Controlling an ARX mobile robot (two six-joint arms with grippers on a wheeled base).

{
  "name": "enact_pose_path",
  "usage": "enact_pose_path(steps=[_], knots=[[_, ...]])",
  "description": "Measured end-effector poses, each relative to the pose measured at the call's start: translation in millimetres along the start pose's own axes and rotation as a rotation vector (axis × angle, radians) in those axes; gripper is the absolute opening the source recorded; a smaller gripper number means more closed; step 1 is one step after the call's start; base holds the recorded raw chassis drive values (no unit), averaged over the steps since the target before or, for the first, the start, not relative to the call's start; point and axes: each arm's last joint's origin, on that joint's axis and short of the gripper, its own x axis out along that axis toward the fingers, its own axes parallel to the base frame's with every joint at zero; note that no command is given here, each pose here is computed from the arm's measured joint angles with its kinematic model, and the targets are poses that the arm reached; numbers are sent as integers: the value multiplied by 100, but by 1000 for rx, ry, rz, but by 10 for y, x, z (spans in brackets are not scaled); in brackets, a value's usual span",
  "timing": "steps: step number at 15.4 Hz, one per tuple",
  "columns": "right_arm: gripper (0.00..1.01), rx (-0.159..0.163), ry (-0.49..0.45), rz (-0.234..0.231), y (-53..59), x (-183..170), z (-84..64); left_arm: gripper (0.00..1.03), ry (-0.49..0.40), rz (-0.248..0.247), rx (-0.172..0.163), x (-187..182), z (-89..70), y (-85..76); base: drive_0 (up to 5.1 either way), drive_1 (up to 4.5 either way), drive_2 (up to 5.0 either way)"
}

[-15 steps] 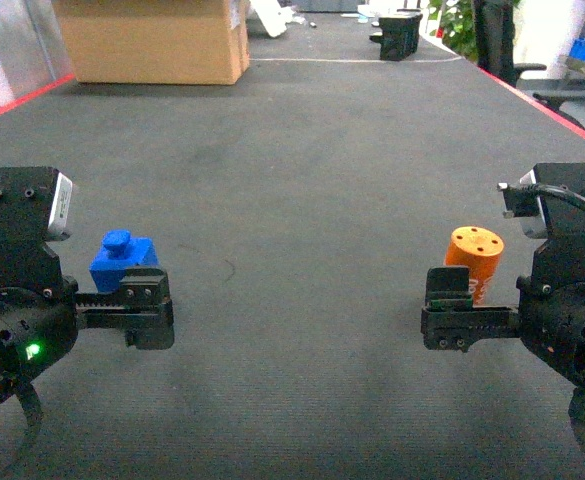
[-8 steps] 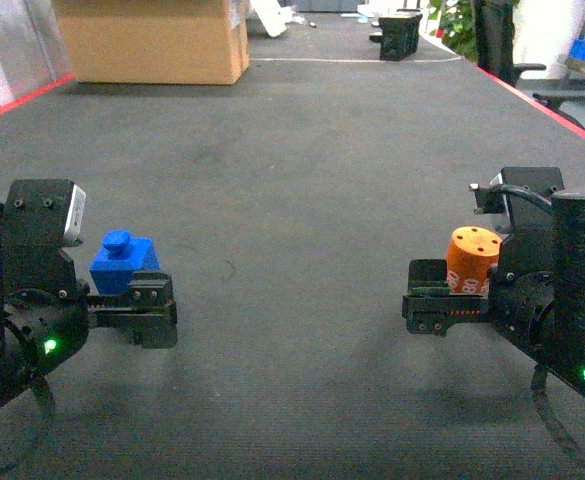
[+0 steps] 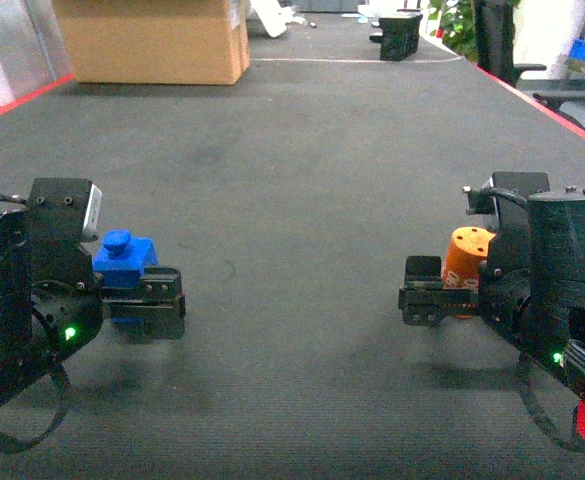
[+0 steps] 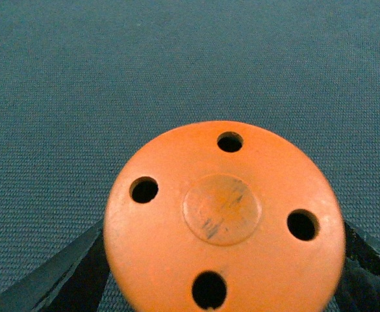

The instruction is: Sort blue parts and orange caps into right shelf containers

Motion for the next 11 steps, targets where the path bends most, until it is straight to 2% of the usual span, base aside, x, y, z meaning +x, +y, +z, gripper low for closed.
enact_pose_path(steps=[1,3,4,5,7,8,10,11], knots=[[91,0,5,-9,-2,0,-6,98,3,0,1,12,2,-2,0,0,0],[69,-3,11,-13,1,-1,-16,98,4,3,2,30,-6,-6,0,0,0],[54,-2,7,-15,1,0,-13,82,5,6,5,45,-13,-9,0,0,0],[46,-1,2,-19,0,0,-9,70,7,8,6,52,-19,-12,0,0,0],[45,-4,1,-21,-1,-1,-9,46,6,17,6,57,-23,-10,0,0,0],[45,-7,-4,-20,-2,-6,-10,43,1,28,5,56,-18,-9,0,0,0],[45,-6,-13,-22,-15,-42,-17,43,-20,38,0,48,1,-4,0,0,0],[45,-1,-41,-20,-27,-114,30,43,-33,45,-7,-12,13,18,0,0,0]])
